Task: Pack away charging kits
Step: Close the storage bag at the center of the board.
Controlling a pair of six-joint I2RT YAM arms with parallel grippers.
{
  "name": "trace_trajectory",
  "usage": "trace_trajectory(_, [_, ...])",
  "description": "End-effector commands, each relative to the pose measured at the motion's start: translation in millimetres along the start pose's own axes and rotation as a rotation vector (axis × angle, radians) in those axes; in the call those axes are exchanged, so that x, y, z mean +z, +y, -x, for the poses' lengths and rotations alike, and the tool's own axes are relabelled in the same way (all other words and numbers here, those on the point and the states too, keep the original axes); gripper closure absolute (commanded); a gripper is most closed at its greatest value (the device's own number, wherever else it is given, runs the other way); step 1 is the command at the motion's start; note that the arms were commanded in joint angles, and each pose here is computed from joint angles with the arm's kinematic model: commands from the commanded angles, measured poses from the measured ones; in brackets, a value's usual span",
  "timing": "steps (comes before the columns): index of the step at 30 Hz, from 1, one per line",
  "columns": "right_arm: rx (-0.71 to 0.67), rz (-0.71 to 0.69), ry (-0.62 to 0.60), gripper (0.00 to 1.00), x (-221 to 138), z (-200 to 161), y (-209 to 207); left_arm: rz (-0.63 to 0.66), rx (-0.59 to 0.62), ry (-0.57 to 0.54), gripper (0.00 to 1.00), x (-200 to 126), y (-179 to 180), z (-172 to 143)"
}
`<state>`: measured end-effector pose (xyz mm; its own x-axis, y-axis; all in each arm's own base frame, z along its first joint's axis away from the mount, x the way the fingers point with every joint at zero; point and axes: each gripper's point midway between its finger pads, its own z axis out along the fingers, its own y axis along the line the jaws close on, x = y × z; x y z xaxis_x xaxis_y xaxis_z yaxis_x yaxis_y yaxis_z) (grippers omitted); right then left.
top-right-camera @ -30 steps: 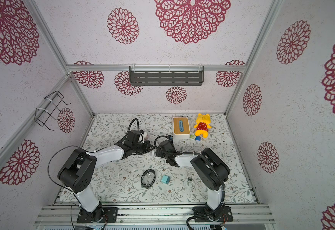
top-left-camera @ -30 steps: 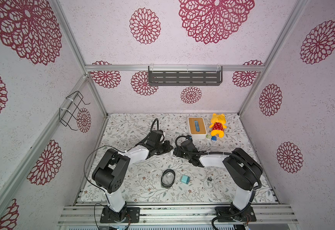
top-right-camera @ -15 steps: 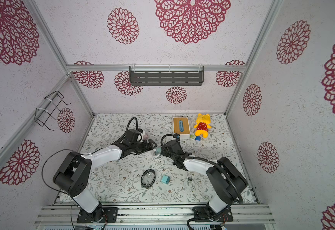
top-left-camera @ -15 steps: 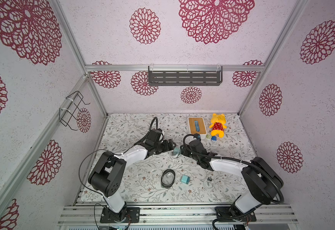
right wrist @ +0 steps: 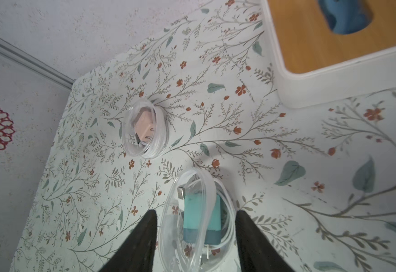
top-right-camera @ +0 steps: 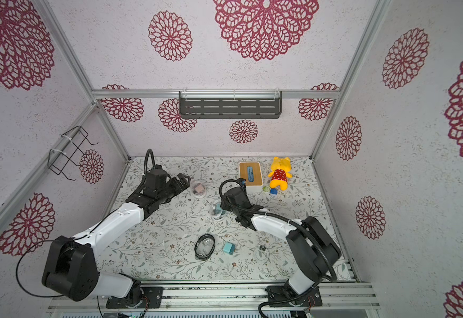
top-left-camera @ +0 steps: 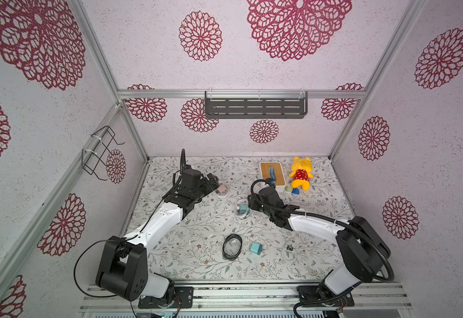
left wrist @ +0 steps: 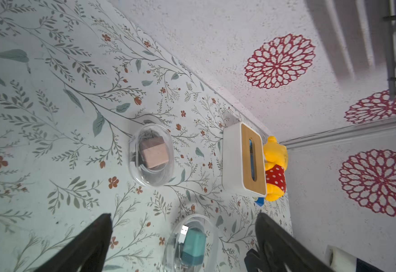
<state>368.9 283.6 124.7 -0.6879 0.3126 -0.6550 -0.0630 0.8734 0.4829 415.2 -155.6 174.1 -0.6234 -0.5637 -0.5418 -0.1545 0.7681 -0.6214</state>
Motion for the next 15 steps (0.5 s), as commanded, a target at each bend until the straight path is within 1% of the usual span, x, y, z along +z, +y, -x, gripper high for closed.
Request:
trace_trajectory(1, [-0.04, -0.027, 0.044, 0.46, 13, -8, 5, 0.043, 0.02, 0.133, 0.04, 23, 22, -39])
trace_trajectory(3, [-0.036, -0.042, 0.072, 0.49, 23, -16, 4, 0.043, 0.036, 0.159, 0.03, 28, 25, -46])
trace_trajectory(7, [-0.039, -0.056, 0.087, 0.52, 30, -21, 4, -0.016, 0.05, 0.186, 0.03, 35, 12, -50])
trace_trajectory(11, [-0.038, -0.1, 0.097, 0.53, 32, -26, -4, -0.016, 0.044, 0.226, 0.03, 45, 16, -60])
trace_trajectory(15, [-0.031, -0.131, 0.1, 0.57, 33, -32, -11, -0.015, 0.036, 0.268, 0.03, 54, 17, -68])
